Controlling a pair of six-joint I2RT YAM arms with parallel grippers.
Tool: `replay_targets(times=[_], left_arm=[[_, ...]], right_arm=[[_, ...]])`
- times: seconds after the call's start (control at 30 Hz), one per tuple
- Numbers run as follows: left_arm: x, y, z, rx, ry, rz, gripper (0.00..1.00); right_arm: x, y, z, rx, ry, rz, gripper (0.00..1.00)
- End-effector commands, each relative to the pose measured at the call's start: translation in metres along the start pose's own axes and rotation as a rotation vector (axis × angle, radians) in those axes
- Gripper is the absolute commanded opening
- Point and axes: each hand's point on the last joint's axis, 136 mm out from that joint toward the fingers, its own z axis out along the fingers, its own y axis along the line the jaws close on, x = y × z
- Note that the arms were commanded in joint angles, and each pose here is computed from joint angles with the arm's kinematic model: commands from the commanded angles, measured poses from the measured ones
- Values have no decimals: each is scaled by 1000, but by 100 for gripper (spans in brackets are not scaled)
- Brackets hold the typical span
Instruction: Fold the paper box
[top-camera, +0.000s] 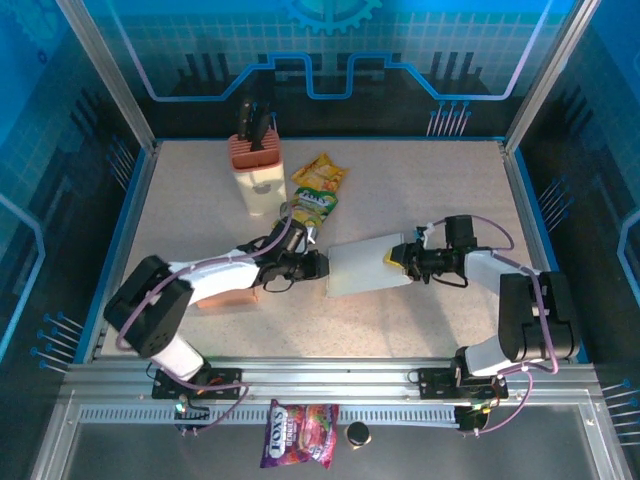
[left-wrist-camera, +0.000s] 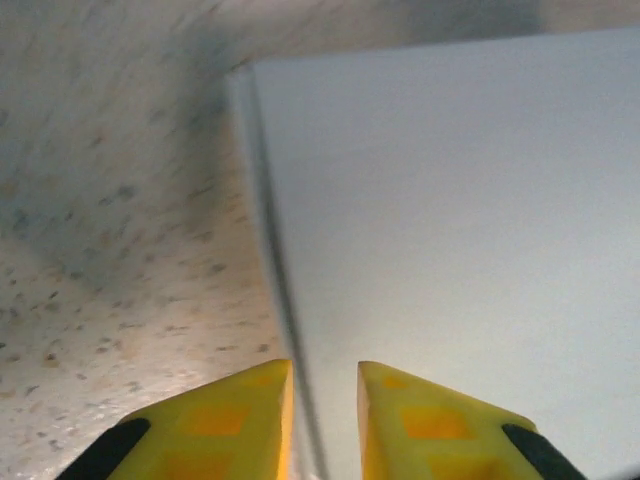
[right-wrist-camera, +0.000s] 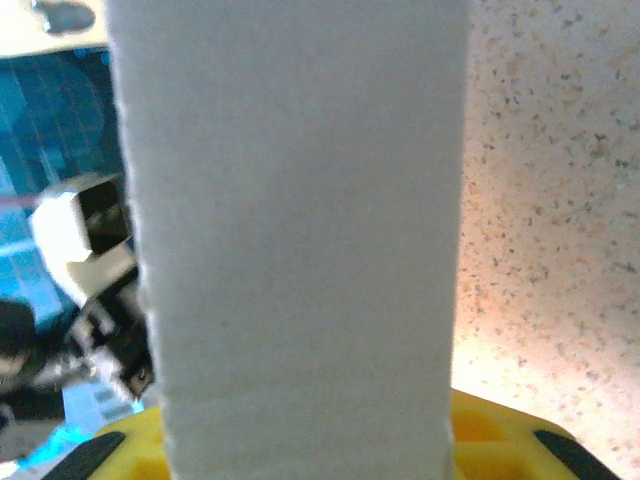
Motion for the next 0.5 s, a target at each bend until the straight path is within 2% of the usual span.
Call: replay_targets(times=[0.0,0.07,0.2,0.23,0.3,0.47], left_arm=[[-8,-57,-33,100,-102,414,29],[7,-85,-44,169,-60,612,32],[43,-105,-55,197,64,940,42],[47,-104,-56,180,75,1000,51],[49,-100,-56,152,83,1078,60],[50,-83,-45,60,136,1209,64]], right_arm=[[-1,12,-4,-31,0,133,23],[0,14,-5,-30,9,217,22],[8,13,-7,-7,46,416,18],[11,13,-8,-3,54,462,18],[15,13,-10,4,59,536,18],[25,13,-13,16,68,682,19]])
